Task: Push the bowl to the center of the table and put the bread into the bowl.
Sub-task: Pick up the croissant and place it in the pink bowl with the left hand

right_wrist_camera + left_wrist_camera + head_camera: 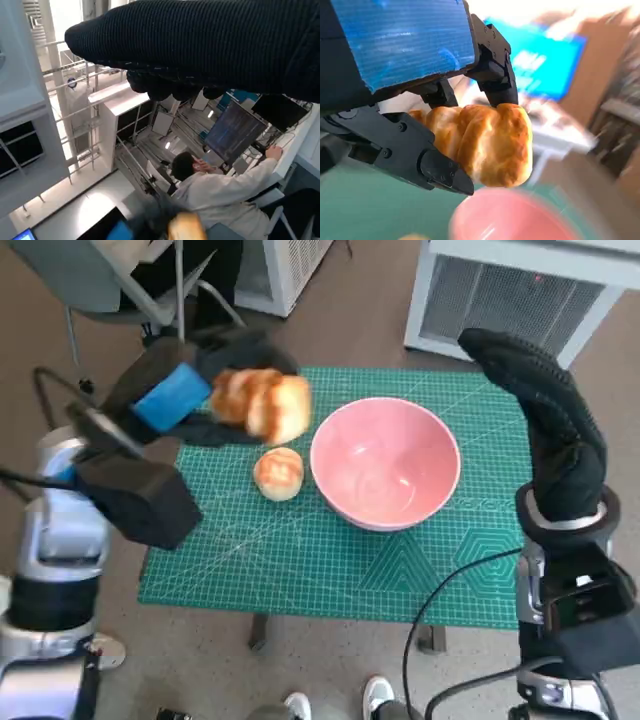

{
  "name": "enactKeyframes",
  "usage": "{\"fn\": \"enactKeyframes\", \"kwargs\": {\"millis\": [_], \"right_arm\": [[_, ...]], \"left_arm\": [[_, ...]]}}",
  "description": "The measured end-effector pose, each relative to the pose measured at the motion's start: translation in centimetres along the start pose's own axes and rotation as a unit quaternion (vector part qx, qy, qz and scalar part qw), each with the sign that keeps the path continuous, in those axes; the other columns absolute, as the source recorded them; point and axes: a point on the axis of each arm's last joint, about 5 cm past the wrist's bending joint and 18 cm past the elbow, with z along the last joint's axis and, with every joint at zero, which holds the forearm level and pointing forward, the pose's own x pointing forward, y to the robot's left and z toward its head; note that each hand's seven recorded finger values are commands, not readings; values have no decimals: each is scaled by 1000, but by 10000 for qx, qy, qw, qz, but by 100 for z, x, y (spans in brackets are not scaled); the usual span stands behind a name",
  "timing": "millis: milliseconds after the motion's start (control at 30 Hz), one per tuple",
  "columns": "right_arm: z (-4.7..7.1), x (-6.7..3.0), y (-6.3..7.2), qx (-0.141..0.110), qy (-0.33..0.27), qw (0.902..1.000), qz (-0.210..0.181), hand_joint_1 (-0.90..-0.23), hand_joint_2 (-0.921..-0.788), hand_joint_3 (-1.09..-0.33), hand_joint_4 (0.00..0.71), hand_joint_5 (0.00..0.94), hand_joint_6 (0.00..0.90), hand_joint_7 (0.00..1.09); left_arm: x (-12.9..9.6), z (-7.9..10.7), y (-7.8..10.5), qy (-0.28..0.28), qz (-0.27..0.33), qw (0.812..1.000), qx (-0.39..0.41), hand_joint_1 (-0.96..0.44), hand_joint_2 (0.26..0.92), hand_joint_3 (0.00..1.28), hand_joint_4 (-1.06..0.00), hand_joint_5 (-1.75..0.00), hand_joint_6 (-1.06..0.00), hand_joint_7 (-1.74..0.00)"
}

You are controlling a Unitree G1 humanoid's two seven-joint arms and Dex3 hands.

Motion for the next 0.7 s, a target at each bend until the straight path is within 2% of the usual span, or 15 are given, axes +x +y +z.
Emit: {"fn": "enactKeyframes", "kwargs": {"millis": [100,233,467,700], "right_arm": [[-1,14,4,6,-21,10000,2,-540,-921,-774,244,0,-1,563],[1,24,2,-9,-61,10000,4,-530,-921,-777,244,0,-1,567],[7,25,-8,-50,-100,9999,-8,-535,-921,-780,244,0,-1,570],[11,23,-21,-176,-94,9998,49,-557,-921,-776,241,0,-1,560]], "left_arm": [[191,58,-113,-252,-73,9997,-3,2,831,103,-892,-896,-731,-1112],[409,95,-263,-409,-407,9983,53,2,884,56,-814,-951,-686,-1185],[699,105,-555,-183,-1262,9916,231,1,918,44,-745,-1047,-630,-1225],[807,69,-847,77,-1879,9817,284,0,920,48,-749,-1037,-609,-1250]]}}
